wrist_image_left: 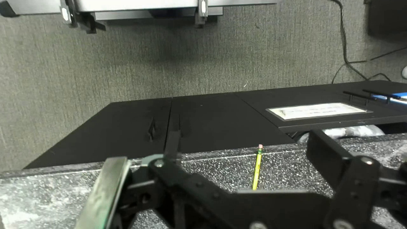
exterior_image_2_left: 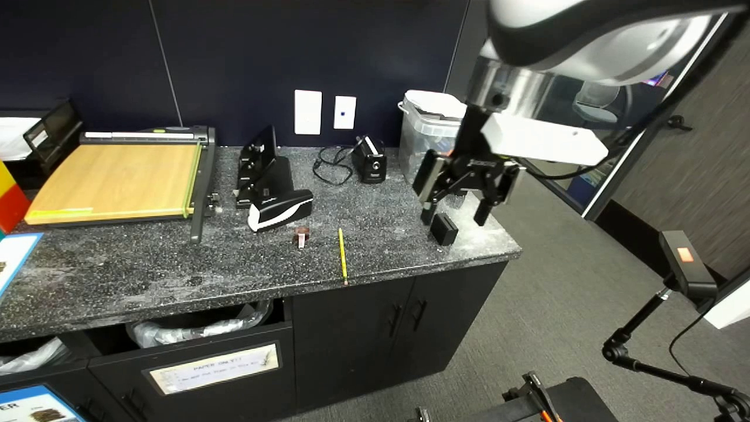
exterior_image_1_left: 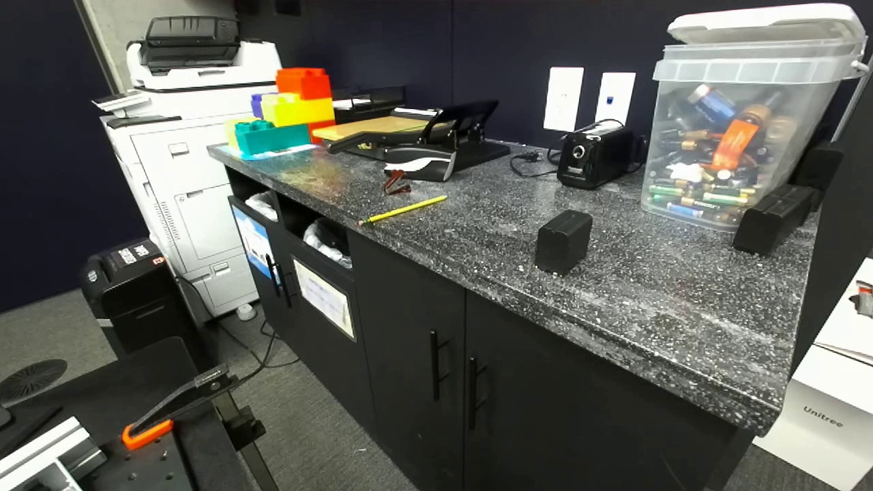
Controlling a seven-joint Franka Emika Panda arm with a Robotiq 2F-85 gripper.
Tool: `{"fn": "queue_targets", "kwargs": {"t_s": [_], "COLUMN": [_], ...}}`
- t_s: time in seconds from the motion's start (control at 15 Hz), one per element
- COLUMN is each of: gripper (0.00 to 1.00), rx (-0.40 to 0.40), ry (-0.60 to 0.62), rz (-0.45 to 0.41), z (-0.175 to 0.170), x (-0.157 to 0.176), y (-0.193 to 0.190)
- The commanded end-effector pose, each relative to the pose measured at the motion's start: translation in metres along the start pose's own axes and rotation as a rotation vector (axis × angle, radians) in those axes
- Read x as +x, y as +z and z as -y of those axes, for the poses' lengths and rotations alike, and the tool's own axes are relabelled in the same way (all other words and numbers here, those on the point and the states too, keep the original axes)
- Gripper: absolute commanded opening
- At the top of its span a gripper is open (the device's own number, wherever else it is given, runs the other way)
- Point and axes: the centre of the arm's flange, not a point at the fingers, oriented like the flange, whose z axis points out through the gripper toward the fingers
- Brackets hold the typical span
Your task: Move the brown item to the right
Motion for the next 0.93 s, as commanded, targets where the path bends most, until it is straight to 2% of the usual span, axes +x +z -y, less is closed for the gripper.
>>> {"fn": "queue_targets", "kwargs": {"t_s": [0.0,0.27,0.47,0.87], "gripper": [1.00,1.00,1.00,1.00], "rx": [-0.023,-0.012,-0.032,-0.066], "ry": [-0.023,-0.021,-0.007,0.030], "rz": [-0.005,-0.017,-0.032,-0.107], "z": [0.059,0.116,0.149,0.206], "x": [0.075,0.135,0.176,0.238], "y": [0.022,0.056,0.087,0.166]}}
